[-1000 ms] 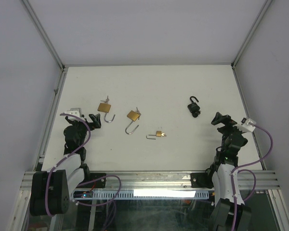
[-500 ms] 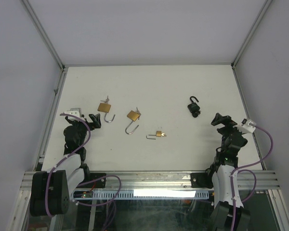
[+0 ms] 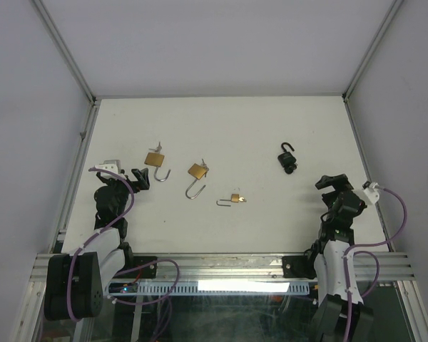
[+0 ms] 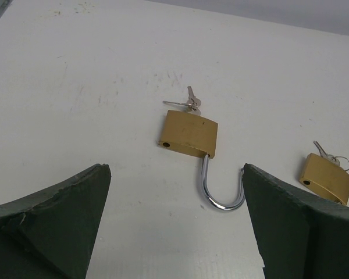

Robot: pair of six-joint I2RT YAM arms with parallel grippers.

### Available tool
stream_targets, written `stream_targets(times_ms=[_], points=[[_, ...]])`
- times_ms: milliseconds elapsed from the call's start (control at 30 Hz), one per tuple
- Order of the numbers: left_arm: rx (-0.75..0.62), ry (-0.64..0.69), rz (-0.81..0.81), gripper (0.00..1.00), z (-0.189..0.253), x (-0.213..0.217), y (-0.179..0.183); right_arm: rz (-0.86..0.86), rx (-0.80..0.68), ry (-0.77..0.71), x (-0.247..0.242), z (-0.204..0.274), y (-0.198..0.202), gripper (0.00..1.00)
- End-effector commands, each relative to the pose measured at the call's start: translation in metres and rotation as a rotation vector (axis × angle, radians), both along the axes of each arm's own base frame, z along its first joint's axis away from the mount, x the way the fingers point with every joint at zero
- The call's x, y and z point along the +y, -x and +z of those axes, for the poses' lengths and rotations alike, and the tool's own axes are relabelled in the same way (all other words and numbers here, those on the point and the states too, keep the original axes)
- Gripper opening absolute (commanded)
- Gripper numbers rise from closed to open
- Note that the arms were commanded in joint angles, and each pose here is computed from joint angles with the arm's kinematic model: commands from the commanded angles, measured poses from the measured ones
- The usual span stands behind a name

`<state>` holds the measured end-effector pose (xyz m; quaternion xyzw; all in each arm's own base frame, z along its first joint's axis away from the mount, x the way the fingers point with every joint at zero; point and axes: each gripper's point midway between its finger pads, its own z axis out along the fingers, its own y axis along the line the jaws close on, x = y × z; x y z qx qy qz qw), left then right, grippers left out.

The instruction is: Unlock with the key

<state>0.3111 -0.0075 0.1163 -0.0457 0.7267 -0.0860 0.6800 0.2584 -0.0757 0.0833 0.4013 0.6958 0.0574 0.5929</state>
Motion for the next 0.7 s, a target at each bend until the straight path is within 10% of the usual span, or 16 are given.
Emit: stream_targets(times_ms=[0,667], points=[[-0.064,-0.009,-0.003,0.99,0.018,0.001,-0.004,-0.137,-0.006,-0.068,-0.017,0.014,0.001,0.99],[-0.082,-0.007,0.008,0.99,0.021,0.002,0.001,-0.21,0.057,-0.132,-0.022,0.009,0.007,0.99]])
